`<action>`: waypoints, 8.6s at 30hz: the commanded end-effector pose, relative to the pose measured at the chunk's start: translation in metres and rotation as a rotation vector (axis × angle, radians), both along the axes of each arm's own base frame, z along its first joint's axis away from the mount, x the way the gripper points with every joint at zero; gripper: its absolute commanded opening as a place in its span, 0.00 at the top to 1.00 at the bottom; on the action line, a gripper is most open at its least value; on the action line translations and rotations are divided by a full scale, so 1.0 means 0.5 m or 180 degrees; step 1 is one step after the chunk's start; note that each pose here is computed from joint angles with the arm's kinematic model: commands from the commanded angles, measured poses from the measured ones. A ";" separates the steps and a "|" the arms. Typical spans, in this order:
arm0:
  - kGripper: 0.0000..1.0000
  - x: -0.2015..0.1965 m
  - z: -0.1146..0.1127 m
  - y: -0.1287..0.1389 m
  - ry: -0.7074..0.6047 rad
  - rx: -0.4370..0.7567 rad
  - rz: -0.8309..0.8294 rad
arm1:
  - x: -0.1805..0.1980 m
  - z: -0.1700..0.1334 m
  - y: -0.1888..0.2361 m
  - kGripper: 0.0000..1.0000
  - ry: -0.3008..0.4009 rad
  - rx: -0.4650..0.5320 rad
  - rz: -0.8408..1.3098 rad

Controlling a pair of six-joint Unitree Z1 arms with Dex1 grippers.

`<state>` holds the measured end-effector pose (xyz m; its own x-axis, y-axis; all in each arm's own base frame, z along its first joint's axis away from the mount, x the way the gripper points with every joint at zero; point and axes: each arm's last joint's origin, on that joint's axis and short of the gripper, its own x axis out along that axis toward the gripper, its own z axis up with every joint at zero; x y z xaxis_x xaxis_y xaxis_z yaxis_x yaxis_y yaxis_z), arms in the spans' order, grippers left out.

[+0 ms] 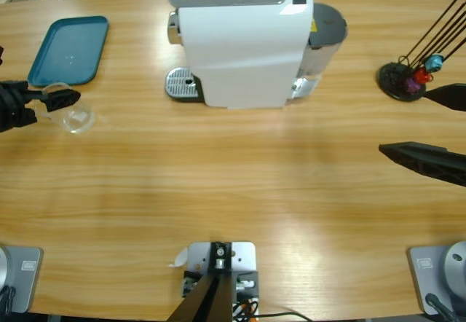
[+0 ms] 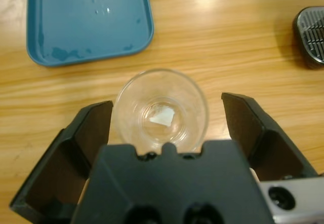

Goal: Pour coffee

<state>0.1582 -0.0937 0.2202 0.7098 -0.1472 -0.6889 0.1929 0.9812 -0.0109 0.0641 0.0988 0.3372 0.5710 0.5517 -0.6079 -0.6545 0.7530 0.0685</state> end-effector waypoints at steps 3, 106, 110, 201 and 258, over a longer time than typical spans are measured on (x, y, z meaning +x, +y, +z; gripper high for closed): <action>0.07 0.009 -0.046 0.002 0.0241 0.0182 0.0205 | -0.007 -0.020 -0.008 0.00 0.0086 -0.0039 0.0018; 0.00 0.169 0.044 -0.219 -0.0301 -0.0564 -0.2678 | -0.028 -0.022 -0.080 0.01 -0.0049 -0.0092 -0.0079; 0.00 0.145 0.026 -0.194 -0.0159 -0.0522 -0.2630 | -0.030 -0.020 -0.081 0.02 -0.0051 -0.0062 -0.0063; 0.07 -0.169 0.145 0.089 -0.0530 0.0121 -0.1358 | 0.470 0.051 0.206 1.00 0.0413 -0.0455 -0.0490; 0.07 -0.143 0.131 0.062 -0.0400 0.0122 -0.1494 | 0.326 0.122 0.149 0.11 0.0358 -0.0181 -0.0140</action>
<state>0.0772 -0.0525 0.3029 0.6960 -0.4428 -0.5652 0.5859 0.8053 0.0907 0.2749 0.1998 0.3877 0.5567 0.4461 -0.7008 -0.5714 0.8180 0.0667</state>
